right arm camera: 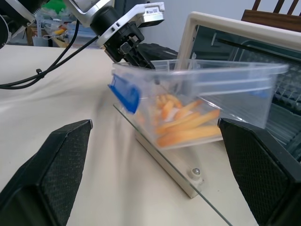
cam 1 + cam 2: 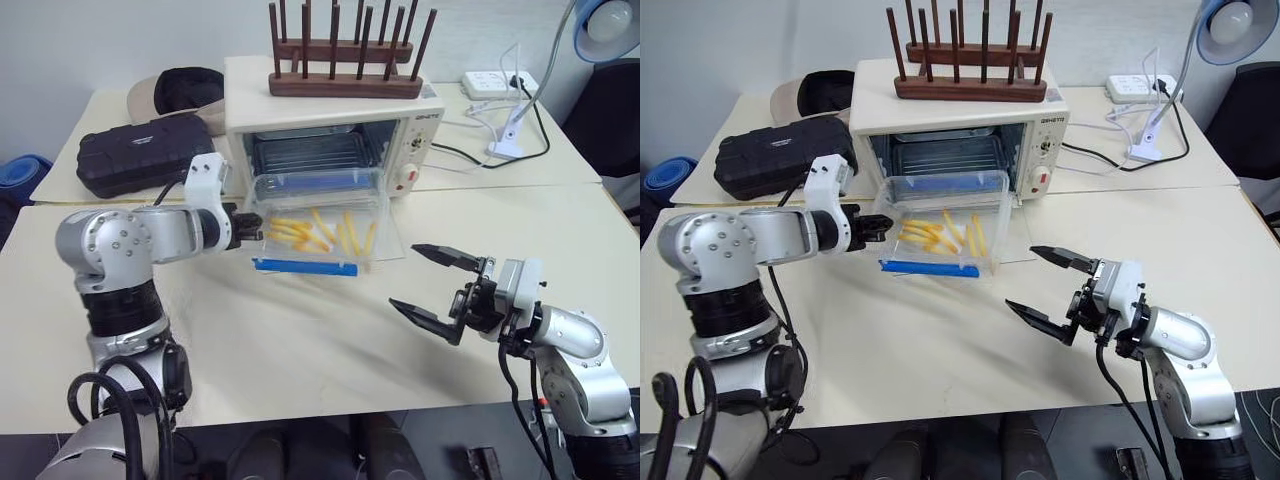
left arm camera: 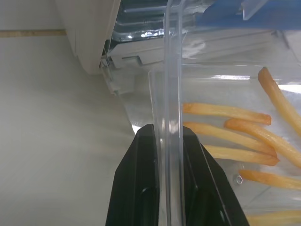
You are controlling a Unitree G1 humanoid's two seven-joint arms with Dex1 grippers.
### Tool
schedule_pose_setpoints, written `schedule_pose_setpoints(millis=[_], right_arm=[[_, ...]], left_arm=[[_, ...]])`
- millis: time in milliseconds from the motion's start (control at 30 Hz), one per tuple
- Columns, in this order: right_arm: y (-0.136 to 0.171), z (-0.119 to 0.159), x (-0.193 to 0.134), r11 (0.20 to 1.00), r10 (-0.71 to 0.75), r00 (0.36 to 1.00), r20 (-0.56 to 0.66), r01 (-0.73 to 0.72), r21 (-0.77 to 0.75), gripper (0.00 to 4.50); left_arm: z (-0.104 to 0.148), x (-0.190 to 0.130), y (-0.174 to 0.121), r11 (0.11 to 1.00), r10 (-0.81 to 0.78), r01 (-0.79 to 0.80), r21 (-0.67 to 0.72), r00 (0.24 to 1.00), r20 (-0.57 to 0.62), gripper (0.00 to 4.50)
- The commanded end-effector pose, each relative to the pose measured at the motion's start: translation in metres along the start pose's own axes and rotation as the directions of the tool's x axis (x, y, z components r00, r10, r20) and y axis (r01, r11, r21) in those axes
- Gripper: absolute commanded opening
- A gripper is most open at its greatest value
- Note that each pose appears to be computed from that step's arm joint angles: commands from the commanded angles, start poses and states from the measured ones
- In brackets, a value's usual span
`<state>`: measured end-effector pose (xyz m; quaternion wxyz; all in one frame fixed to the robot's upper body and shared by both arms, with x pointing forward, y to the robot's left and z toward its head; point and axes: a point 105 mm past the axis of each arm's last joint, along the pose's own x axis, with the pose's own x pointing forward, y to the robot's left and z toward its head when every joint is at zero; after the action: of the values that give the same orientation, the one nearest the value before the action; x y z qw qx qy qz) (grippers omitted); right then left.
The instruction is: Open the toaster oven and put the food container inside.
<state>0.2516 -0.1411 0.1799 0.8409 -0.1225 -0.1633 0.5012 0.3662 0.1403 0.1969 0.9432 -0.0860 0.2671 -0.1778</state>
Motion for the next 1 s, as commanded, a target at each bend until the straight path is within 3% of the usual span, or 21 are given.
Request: schedule_pose_setpoints(millis=[33,267,367,433,500,567,700,800,867,1000], right_arm=[[0.001,0.009,-0.002,0.999,-0.039,0.999,0.008,0.039,-0.027,4.50],[-0.001,-0.002,-0.021,0.993,-0.097,0.989,-0.113,0.105,0.062,4.50],[0.000,-0.005,-0.027,0.989,-0.086,0.982,-0.165,0.104,0.105,4.50],[0.013,-0.014,-0.030,0.978,-0.003,0.967,-0.256,0.056,0.200,4.10],[0.025,-0.020,-0.029,0.965,0.078,0.946,-0.314,0.008,0.264,3.61],[0.035,-0.022,-0.022,0.953,0.127,0.935,-0.330,-0.023,0.303,2.93],[0.044,-0.027,-0.001,0.947,0.164,0.930,-0.329,-0.054,0.317,1.56],[0.044,-0.031,0.012,0.949,0.159,0.936,-0.314,-0.057,0.310,0.55],[0.034,-0.036,0.019,0.960,0.111,0.939,-0.324,-0.018,0.279,0.03],[-0.002,-0.045,0.028,0.977,-0.020,0.936,-0.353,0.093,0.192,0.03]], left_arm=[[0.011,0.002,-0.005,0.999,0.021,-0.023,0.029,0.999,0.045,0.85],[0.044,-0.012,-0.019,0.986,-0.169,0.164,0.040,0.950,0.263,2.79],[0.047,-0.025,-0.008,0.976,-0.213,0.188,0.113,0.934,0.286,2.79],[0.048,-0.045,0.005,0.931,-0.309,0.221,0.289,0.901,0.304,2.82],[0.034,-0.056,0.014,0.845,-0.388,0.247,0.473,0.893,0.227,2.43],[0.011,-0.065,0.014,0.695,-0.527,0.355,0.625,0.843,0.106,1.96],[-0.043,-0.065,0.027,0.458,-0.621,0.489,0.743,0.773,-0.126,0.72],[-0.060,-0.056,0.022,0.419,-0.657,0.521,0.744,0.740,-0.148,0.00],[-0.063,-0.044,0.011,0.439,-0.685,0.516,0.736,0.722,-0.098,0.00],[-0.066,-0.021,-0.005,0.494,-0.690,0.485,0.721,0.724,-0.013,0.00]])
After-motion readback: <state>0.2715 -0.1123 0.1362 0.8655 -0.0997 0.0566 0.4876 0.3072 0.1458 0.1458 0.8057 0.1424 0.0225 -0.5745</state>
